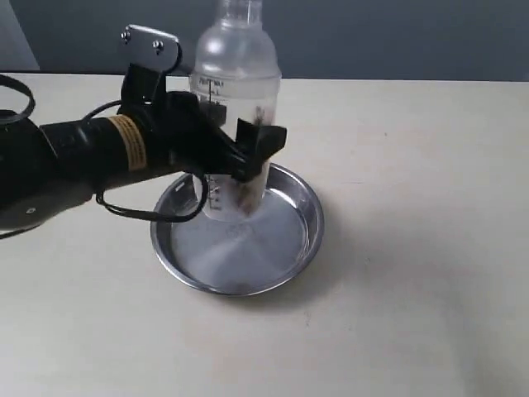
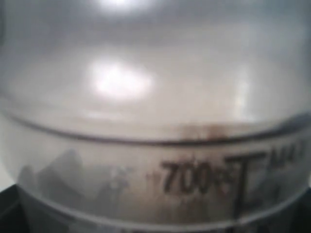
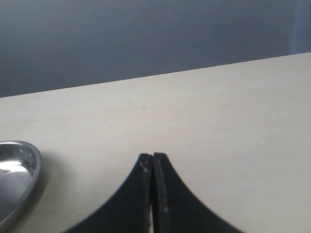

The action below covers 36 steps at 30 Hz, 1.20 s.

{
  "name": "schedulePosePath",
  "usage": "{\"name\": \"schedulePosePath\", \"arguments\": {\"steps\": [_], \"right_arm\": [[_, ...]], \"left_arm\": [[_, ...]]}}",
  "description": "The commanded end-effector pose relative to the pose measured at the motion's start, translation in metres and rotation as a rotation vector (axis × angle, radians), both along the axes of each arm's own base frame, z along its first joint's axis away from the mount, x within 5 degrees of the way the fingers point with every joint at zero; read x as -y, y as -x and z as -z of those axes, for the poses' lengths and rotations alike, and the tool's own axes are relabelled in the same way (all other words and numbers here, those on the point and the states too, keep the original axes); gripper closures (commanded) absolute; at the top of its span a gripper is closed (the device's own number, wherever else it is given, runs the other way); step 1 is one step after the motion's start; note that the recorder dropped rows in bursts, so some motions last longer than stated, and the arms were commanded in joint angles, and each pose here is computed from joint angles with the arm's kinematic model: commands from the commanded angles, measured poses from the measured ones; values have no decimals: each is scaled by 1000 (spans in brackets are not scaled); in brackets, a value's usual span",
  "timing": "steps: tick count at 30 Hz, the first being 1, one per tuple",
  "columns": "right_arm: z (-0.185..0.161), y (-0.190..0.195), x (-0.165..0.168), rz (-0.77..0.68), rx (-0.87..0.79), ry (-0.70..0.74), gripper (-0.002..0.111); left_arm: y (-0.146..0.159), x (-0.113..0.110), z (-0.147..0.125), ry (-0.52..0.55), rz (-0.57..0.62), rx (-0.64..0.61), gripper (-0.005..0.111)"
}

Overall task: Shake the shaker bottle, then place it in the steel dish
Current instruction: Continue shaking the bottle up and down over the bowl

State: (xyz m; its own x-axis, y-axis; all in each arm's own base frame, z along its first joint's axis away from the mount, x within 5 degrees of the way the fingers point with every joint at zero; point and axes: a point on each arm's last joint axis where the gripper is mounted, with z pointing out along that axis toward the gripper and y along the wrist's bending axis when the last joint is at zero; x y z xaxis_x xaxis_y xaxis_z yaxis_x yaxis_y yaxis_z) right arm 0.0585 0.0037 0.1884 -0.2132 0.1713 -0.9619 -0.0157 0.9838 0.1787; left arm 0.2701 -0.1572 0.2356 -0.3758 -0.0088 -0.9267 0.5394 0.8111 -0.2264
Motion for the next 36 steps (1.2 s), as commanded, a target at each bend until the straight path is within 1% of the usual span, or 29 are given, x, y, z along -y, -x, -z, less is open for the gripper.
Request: {"name": "schedulePosePath", "arguments": {"steps": [1, 2, 5, 6, 7, 8, 10, 11, 12, 13, 15, 16, 17, 18, 19, 21, 22, 23, 24, 25, 27, 28, 29, 30, 31, 32, 34, 35, 36], "right_arm": [[-1, 0, 0, -1, 9, 7, 109], [-1, 0, 0, -1, 9, 7, 109], [-1, 0, 0, -1, 9, 7, 109], [-1, 0, 0, -1, 9, 7, 109], [-1, 0, 0, -1, 9, 7, 109], [-1, 0, 0, -1, 9, 7, 109], [-1, 0, 0, -1, 9, 7, 109], [-1, 0, 0, -1, 9, 7, 109], [-1, 0, 0, -1, 9, 7, 109], [-1, 0, 0, -1, 9, 7, 109], [-1, 0, 0, -1, 9, 7, 109], [-1, 0, 0, -1, 9, 7, 109], [-1, 0, 0, -1, 11, 7, 109], [-1, 0, 0, -1, 11, 7, 109], [-1, 0, 0, -1, 11, 7, 109], [-1, 0, 0, -1, 11, 7, 109], [-1, 0, 0, -1, 11, 7, 109], [-1, 0, 0, -1, 11, 7, 109], [-1, 0, 0, -1, 11, 7, 109], [-1, 0, 0, -1, 11, 7, 109], [-1, 0, 0, -1, 11, 5, 109], [-1, 0, 0, -1, 10, 2, 109], [-1, 0, 0, -1, 10, 2, 109], [-1, 0, 0, -1, 10, 2, 109], [-1, 0, 0, -1, 10, 2, 109], [-1, 0, 0, -1, 10, 2, 109], [-1, 0, 0, -1, 10, 2, 109], [0, 0, 0, -2, 6, 3, 109], [0, 0, 0, -1, 8, 3, 109]], "left_arm": [[2, -4, -84, 113, 9, 277, 106], [2, -4, -76, 69, -3, 225, 106], [3, 1, 4, -52, -33, -70, 106], [4, 0, 22, -51, -37, -116, 106], [4, 2, 25, -31, -33, -114, 106], [3, 2, 15, 7, -27, -65, 106], [4, 2, -36, 89, 4, 119, 106], [6, 1, -58, 94, 8, 195, 106], [8, -1, -65, 76, 6, 220, 106], [9, -1, -61, 59, -4, 183, 106], [9, 0, -25, -3, -17, 48, 106], [8, 1, 1, -39, -19, -27, 106], [6, 1, 12, -43, -24, -58, 106], [4, 0, 6, -19, -28, -31, 106], [2, -2, -10, 18, -28, 34, 106], [3, -6, -72, 104, -25, 244, 106], [6, -8, -86, 98, -28, 282, 106], [6, -10, -90, 78, -42, 272, 106], [5, -7, -75, 46, -49, 194, 106], [5, -4, -47, 1, -51, 87, 106], [8, 0, 24, -83, -47, -130, 106], [9, 0, 39, -77, -49, -167, 106], [9, 1, 40, -41, -44, -158, 106], [9, 2, 27, -2, -34, -105, 106], [9, 4, 6, 36, -14, -24, 106], [11, 5, -29, 70, 17, 106, 106], [15, 3, -58, 80, 32, 194, 106], [15, 4, -54, 65, 30, 174, 106], [14, 5, -37, 45, 18, 101, 106]]}}
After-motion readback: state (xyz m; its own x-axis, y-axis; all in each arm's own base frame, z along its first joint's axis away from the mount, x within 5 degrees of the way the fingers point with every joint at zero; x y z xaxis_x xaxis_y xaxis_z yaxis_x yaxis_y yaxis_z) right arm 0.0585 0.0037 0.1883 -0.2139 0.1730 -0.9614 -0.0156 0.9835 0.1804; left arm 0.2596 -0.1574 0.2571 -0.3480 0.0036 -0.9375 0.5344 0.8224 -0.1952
